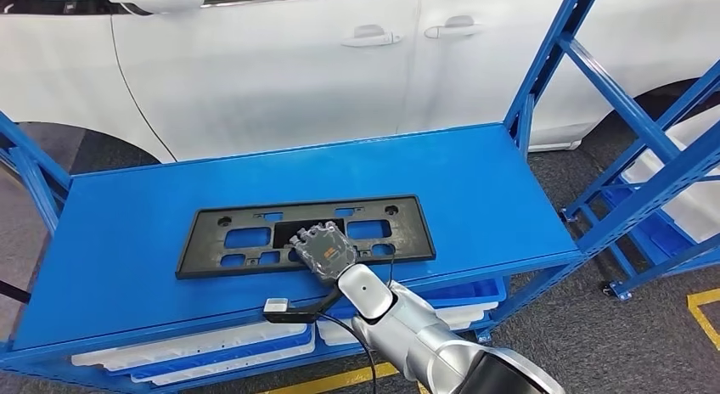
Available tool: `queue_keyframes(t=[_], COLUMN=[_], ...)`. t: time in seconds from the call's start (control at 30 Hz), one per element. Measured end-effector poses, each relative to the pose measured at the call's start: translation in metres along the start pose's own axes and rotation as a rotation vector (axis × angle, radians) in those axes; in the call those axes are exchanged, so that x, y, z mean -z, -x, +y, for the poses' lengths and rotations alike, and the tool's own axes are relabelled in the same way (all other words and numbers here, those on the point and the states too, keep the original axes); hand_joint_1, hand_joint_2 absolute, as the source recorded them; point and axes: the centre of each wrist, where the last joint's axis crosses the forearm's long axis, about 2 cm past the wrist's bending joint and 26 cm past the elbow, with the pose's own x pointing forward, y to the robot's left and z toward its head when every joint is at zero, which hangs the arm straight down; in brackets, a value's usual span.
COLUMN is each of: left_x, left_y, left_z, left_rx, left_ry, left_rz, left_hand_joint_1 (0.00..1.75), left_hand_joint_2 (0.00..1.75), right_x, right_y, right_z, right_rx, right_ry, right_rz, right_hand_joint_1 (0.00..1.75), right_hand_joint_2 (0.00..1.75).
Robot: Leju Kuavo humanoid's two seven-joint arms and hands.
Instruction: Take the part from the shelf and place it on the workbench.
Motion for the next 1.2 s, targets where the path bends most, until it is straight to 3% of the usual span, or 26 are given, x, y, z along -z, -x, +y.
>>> queue_keyframes(t=[0.1, 0.33, 0.47, 0.57, 0.7, 0.8, 1.03, 1.2], left_x=[0.0, 0.0, 0.001, 0.001, 0.001, 0.001, 0.001, 0.001], left_y=[0.0, 0.0, -0.002, -0.003, -0.001, -0.001, -0.003, -0.001], left_z=[0.0, -0.002, -0.001, 0.001, 0.005, 0.006, 0.001, 0.001], left_rx=[0.0, -0.009, -0.012, -0.015, -0.029, -0.041, -0.055, -0.057], left_ry=[0.001, 0.025, 0.039, 0.043, 0.03, 0.019, 0.005, -0.023], left_rz=[0.027, 0.052, 0.036, 0.011, -0.013, -0.015, 0.016, 0.035], left_hand_joint_1=[0.0, 0.0, 0.0, 0.0, 0.0, 0.0, 0.0, 0.0], left_hand_joint_2=[1.75, 1.75, 1.75, 1.75, 1.75, 1.75, 1.75, 1.75], right_x=[0.002, 0.01, -0.003, -0.022, -0.057, -0.07, -0.079, -0.088], right_y=[0.005, 0.023, 0.041, 0.047, 0.038, 0.033, 0.035, 0.036], right_z=[-0.005, -0.047, -0.086, -0.126, -0.167, -0.182, -0.192, -0.178], right_rx=[0.172, 0.667, 0.955, 1.187, 1.49, 1.593, 1.605, 1.618], right_ry=[0.106, 0.538, 0.784, 0.936, 0.911, 0.874, 0.809, 0.776], right_rz=[-0.056, -0.098, -0.125, -0.31, -0.758, -0.948, -0.993, -0.984], right_hand_joint_1=[1.75, 1.75, 1.75, 1.75, 1.75, 1.75, 1.75, 1.75], right_hand_joint_2=[1.75, 1.75, 1.75, 1.75, 1.75, 1.75, 1.75, 1.75])
